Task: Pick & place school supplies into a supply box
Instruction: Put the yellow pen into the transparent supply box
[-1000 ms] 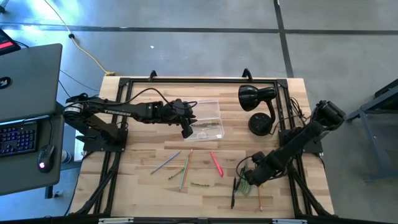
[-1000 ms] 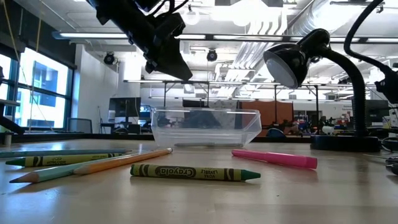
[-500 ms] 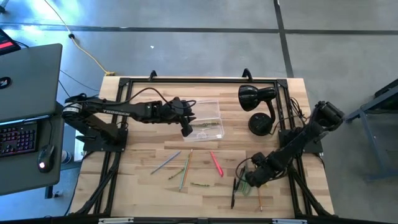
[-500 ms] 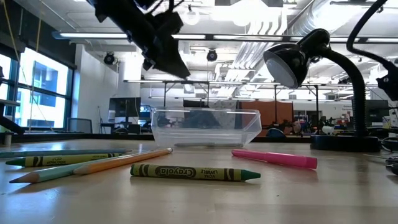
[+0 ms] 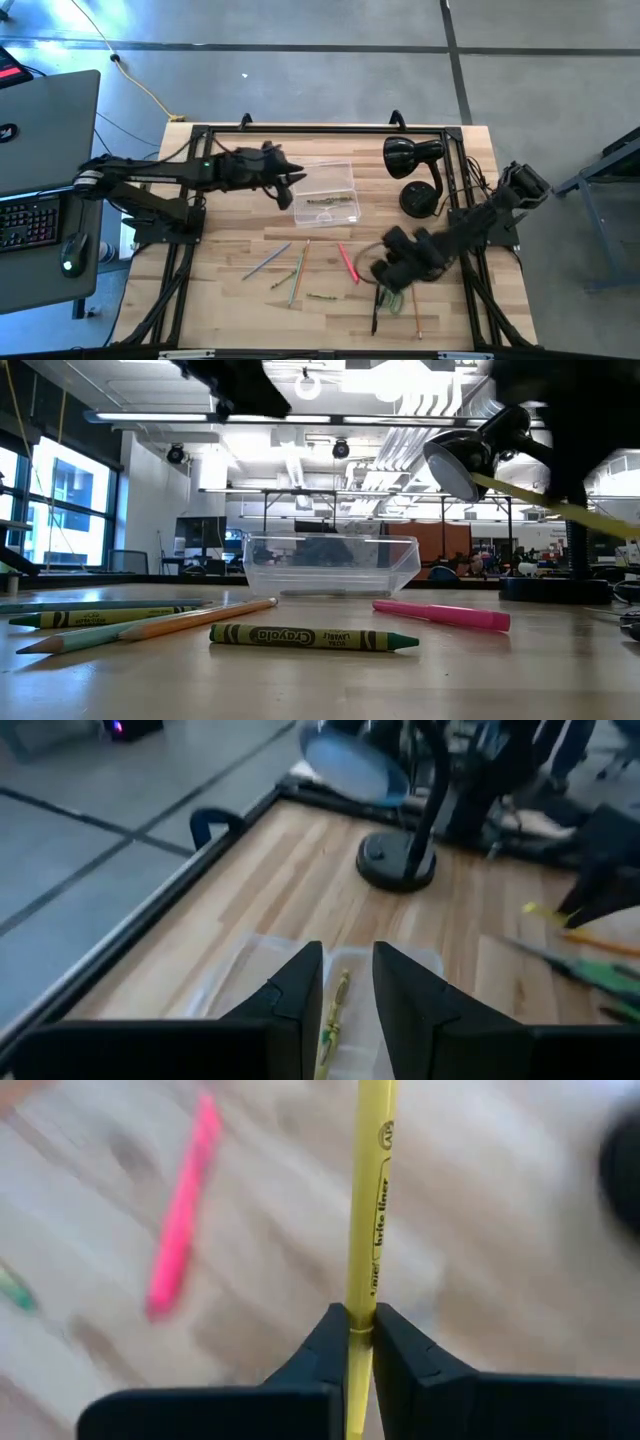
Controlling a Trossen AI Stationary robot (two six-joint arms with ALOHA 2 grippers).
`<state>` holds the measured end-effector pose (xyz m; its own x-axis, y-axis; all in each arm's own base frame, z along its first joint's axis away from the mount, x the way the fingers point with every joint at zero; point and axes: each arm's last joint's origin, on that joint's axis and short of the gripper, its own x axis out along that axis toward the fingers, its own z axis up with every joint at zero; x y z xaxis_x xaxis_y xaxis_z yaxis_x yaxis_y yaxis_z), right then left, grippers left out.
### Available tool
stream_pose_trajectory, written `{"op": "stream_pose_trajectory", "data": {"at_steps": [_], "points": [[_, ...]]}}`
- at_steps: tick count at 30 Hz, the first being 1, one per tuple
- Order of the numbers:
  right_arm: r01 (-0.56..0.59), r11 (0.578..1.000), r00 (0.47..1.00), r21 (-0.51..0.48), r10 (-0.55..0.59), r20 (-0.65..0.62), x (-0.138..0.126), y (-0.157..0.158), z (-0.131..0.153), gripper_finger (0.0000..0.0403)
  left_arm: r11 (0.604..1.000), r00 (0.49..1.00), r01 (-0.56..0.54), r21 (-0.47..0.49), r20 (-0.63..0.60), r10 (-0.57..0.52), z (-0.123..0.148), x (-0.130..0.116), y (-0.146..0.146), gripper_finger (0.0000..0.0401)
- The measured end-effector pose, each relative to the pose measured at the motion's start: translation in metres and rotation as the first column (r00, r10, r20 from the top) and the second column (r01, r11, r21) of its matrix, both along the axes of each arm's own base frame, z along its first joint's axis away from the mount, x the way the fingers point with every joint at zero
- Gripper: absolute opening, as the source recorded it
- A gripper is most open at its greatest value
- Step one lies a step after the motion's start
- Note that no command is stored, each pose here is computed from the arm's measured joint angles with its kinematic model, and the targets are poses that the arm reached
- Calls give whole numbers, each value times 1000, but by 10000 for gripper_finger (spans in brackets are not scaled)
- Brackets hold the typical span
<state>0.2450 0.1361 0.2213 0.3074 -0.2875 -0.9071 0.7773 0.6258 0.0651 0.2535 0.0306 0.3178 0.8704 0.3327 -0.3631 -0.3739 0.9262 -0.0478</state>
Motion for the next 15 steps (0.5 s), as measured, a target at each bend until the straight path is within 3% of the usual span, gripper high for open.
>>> {"op": "stream_pose_trajectory", "data": {"at_steps": [3, 7, 13, 15], "points": [[-136, 986, 988, -95, 142, 58, 26, -19, 16, 8, 1000, 998, 3, 14, 57, -4, 14, -13, -1, 122], [-269, 935, 944, -231, 304, 129, 60, -52, 40, 4, 999, 994, 38, 17, 105, -39, 25, -27, -4, 122], [-463, 796, 827, -390, 546, 132, 91, -103, 65, 8, 994, 987, 108, -1, 117, -107, 30, -35, -6, 122], [-485, 769, 799, -415, 583, 147, 97, -116, 65, 8, 989, 982, 148, -12, 119, -146, 30, -35, -8, 122]]}}
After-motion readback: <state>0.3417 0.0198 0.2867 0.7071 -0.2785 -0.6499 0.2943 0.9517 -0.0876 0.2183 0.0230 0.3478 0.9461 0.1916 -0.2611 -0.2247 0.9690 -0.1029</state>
